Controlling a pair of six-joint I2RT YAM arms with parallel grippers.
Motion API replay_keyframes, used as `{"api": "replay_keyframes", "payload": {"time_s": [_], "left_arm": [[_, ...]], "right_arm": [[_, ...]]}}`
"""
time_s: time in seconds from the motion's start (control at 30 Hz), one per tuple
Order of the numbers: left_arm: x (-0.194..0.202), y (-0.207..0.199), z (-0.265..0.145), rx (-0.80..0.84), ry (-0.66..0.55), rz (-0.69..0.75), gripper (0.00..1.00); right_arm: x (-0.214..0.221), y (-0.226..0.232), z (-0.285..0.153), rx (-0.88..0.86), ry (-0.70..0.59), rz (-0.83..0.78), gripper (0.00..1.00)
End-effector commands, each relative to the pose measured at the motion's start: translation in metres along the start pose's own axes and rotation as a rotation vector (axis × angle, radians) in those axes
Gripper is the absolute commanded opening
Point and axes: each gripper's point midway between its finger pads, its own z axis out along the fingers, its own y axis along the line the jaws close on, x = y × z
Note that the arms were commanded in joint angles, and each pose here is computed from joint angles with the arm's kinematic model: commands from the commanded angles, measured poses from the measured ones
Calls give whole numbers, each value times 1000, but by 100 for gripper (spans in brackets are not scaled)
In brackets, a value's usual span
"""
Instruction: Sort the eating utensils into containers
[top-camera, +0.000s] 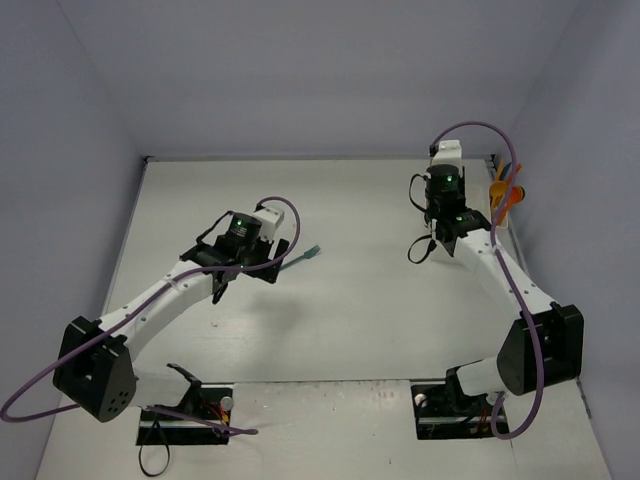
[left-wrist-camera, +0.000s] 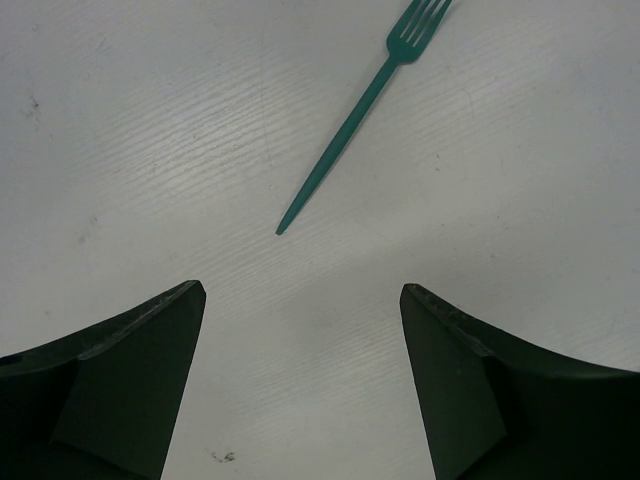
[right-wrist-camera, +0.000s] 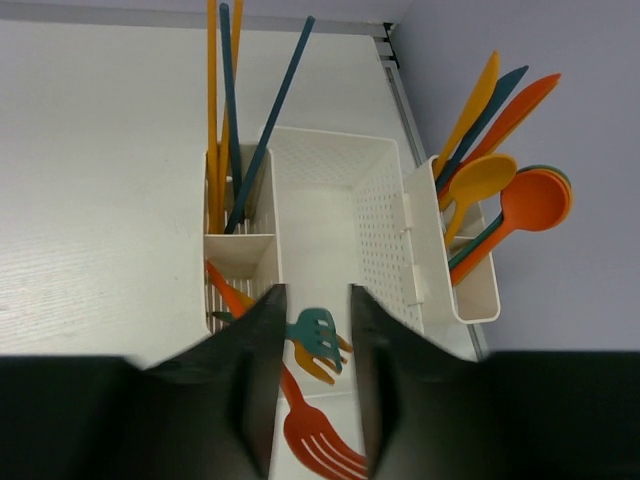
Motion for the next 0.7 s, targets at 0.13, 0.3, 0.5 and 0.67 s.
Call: {"api": "replay_keyframes", "payload": {"time_s": [0.13,0.3,0.5,0.67], "left_arm": [[-29,-9,2,66,-75,46,76],[-34,-17,17,111,-42,85,76],[-37,-24,47,157,29,148,76],[-44,-29,78,199,79,203,72]], "right_arm": [[-95,-34,-65,-68,-271,195,44],[-119,-55,-110,-116,-364,261,48],[-106,-58,-147,-216,-387,296,51],[-78,-50,-156,-273,-342,341,51]]}}
